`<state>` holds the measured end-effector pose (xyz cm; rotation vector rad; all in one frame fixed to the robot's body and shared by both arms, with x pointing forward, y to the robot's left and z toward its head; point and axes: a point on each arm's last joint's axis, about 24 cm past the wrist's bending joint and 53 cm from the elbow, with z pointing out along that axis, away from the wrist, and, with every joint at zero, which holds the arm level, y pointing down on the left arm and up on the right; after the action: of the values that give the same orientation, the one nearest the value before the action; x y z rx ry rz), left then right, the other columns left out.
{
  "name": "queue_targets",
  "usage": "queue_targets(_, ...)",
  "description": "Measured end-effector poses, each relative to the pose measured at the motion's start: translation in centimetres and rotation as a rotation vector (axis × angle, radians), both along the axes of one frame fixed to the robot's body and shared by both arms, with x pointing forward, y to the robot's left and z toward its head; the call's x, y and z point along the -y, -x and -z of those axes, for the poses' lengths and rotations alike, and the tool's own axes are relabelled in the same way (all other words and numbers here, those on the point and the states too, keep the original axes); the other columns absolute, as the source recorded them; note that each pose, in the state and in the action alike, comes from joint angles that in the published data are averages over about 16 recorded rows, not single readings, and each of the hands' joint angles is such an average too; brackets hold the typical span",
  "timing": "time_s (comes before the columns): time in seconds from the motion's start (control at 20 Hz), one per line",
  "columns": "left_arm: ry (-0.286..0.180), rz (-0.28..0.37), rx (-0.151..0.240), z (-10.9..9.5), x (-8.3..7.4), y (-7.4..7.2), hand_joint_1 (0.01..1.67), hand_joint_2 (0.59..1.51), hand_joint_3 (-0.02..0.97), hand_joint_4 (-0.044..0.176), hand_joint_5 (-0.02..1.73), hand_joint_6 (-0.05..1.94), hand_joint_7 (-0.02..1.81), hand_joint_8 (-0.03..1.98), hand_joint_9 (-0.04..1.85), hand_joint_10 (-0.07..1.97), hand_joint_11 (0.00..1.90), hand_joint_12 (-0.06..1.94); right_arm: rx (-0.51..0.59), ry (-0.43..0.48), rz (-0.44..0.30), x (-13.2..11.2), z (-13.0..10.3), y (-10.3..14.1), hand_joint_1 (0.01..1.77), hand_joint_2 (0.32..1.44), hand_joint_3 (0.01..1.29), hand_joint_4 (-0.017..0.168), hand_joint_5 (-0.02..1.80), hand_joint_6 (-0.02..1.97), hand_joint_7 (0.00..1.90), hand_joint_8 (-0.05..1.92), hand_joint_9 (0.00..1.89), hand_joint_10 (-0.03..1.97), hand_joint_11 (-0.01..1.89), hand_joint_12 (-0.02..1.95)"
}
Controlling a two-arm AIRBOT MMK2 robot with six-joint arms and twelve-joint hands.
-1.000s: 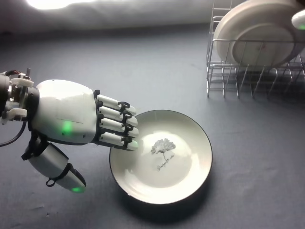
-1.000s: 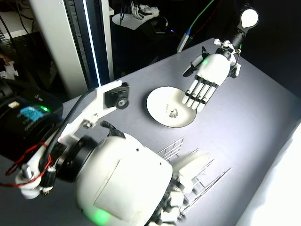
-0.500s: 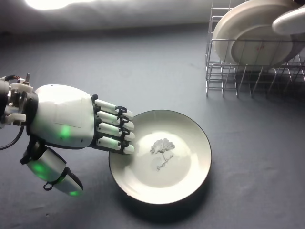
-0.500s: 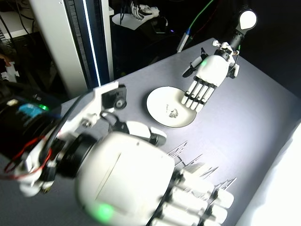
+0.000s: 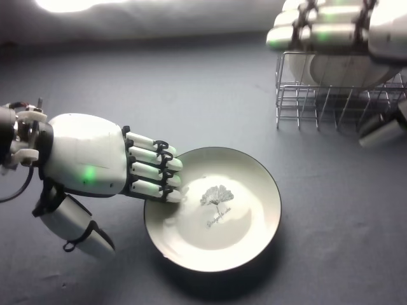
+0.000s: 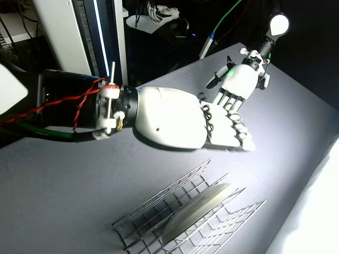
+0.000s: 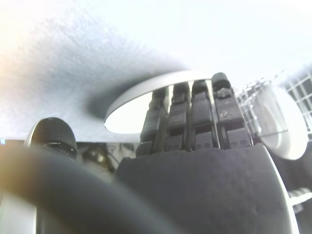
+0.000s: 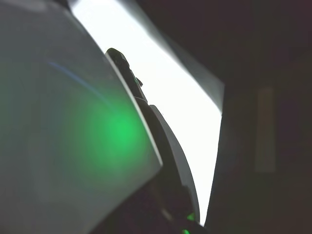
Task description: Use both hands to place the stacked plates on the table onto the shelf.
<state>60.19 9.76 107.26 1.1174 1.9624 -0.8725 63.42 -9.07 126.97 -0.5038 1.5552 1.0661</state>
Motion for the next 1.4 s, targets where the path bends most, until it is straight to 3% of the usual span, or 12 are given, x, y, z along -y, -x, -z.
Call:
queue_targets(0.4,0.024,-0.085,-0.162,1.9,-0.7,0.4,0.02,1.161,0.014,-0.006,0.05,-0.02,0.04,0.00,-0.01,-0.03,0.02,0.01,0.048,0.147,-0.185,-3.9,3.9,5.5,0.77,0.81,0.01,0.004,0.02,0.02,0.01,0.02,0.01,0.00,0.02,0.00)
queue_targets(0.8,0.054,-0.166,-0.315,3.2,-1.2,1.0,0.02,1.167,0.015,-0.009,0.04,-0.03,0.03,-0.01,-0.02,-0.05,0.03,0.01,-0.001,0.203,-0.246,-6.0,7.3,7.5,0.75,0.81,0.02,0.003,0.02,0.02,0.01,0.02,0.01,0.00,0.02,0.00)
queue_targets(1.1,0.068,-0.198,-0.375,3.6,-1.3,1.3,0.02,1.171,0.015,-0.010,0.04,-0.04,0.02,-0.01,-0.02,-0.05,0.02,-0.01,-0.026,0.236,-0.249,-7.6,9.7,6.8,0.77,0.82,0.02,0.003,0.02,0.02,0.01,0.02,0.02,0.00,0.02,0.00)
queue_targets(1.4,0.076,-0.208,-0.400,3.8,-1.3,1.4,0.02,1.174,0.016,-0.010,0.04,-0.04,0.02,-0.01,-0.02,-0.05,0.02,-0.03,-0.041,0.252,-0.247,-9.8,11.5,5.5,0.81,0.86,0.01,0.004,0.02,0.02,0.01,0.02,0.02,0.00,0.02,0.00)
